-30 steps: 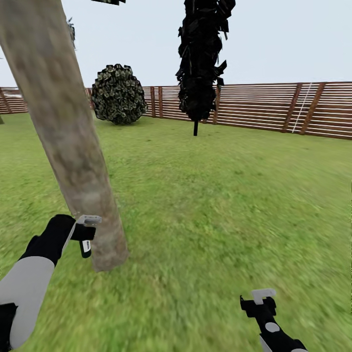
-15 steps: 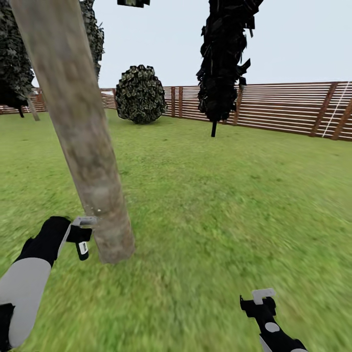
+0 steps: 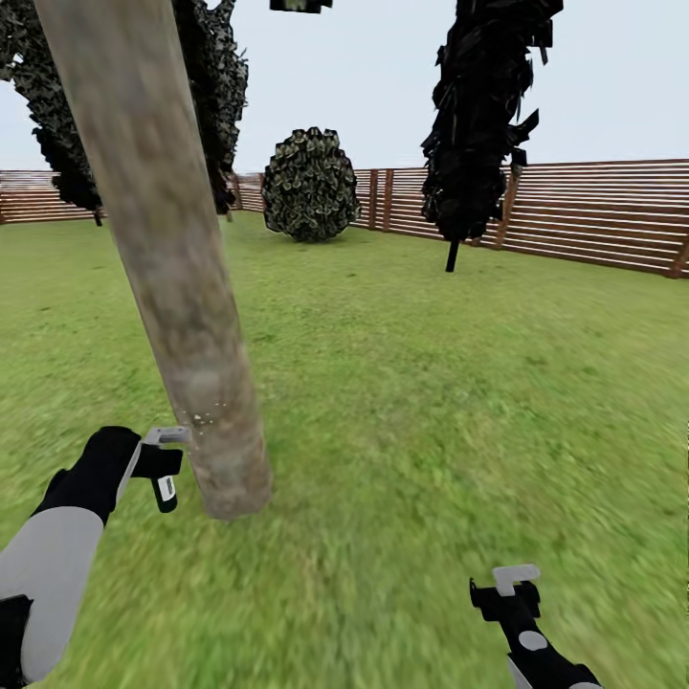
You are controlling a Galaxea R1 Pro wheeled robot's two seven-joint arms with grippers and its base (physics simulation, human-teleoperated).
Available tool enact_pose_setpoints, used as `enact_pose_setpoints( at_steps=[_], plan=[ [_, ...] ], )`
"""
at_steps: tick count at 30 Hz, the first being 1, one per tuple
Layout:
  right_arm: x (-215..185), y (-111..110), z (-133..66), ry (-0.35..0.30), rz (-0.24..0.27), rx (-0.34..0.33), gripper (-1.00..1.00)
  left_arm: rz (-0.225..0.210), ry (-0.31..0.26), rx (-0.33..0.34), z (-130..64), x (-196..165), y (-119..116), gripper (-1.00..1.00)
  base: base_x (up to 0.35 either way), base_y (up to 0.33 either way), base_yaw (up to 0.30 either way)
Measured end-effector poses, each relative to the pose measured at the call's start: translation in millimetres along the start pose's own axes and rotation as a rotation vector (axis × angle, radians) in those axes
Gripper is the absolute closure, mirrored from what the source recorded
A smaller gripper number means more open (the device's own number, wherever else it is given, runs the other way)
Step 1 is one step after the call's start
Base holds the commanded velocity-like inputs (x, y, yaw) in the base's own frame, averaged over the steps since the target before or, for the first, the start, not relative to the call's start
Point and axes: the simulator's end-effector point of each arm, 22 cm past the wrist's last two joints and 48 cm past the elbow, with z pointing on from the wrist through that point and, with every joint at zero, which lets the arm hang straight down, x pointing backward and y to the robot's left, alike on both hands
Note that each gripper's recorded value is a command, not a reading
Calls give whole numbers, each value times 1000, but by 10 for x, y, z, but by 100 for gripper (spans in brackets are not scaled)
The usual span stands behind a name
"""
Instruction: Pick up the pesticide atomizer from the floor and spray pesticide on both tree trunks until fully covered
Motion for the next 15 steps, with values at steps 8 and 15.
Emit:
enact_pose_setpoints(
  at_steps=[8,15],
  plan=[
    [0,2,1,0,-1,0,-100,4,13,-25,32,76,61,100,8,-281,26],
    [-2,2,-1,0,0,0,-100,-3,61,-70,153,425,167,100,138,-272,257]
  ],
)
